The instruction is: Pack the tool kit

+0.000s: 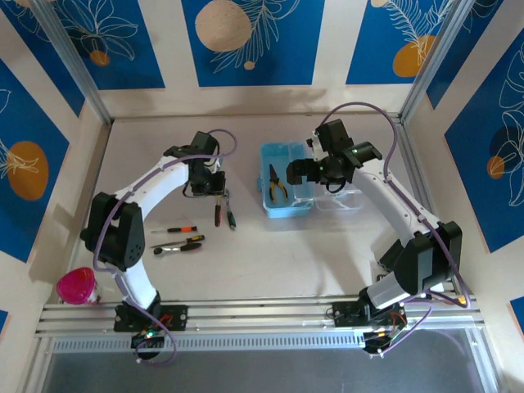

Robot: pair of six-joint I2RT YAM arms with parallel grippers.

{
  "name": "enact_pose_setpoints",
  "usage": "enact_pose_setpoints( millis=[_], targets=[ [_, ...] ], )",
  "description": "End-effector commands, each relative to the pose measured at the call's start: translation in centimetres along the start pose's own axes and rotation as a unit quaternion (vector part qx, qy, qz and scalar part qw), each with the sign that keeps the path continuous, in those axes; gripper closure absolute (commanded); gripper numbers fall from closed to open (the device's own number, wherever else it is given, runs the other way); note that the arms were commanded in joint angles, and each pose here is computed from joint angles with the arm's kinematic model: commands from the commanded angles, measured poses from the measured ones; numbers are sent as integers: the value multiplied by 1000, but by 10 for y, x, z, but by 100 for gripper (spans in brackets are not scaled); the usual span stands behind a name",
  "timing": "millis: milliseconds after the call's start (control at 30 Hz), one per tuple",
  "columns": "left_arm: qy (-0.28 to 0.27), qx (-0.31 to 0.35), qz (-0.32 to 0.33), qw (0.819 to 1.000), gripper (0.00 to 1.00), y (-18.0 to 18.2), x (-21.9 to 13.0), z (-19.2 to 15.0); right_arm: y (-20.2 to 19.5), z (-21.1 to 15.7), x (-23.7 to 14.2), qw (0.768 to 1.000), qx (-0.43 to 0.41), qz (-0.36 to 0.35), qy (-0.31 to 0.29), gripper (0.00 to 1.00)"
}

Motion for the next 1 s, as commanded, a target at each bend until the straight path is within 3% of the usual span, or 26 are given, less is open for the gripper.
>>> enact_pose_setpoints(
  millis=[0, 133, 333, 800, 967],
  targets=[
    [-22, -1, -82, 996, 100, -26, -31, 7, 26, 1, -15, 996, -41, 72, -22, 1],
    [-52, -6, -196, 979, 100, -60, -61, 19, 61, 1, -20, 982, -80, 166, -44, 1],
    [-75, -15, -271, 960, 100, -84, -79, 33, 89, 2, -8, 972, -86, 214, -43, 3],
    [-80, -13, -317, 945, 100, -105, -84, 34, 120, 16, 37, 974, -57, 215, -37, 21],
    [-80, -15, -323, 943, 100, -106, -83, 34, 128, 15, 41, 973, -63, 220, -35, 40]
  ],
)
Point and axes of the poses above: each hand's point on the last joint's axis, 136 mm out from that joint toward the fingers, its own x axis out along the fingers, its own y axis along the line the jaws close on, z = x × y, the point moved 7 cm from there along -x, back along the fingers, and after that the axes turned 5 degrees about -x, right-handed, at the moved point
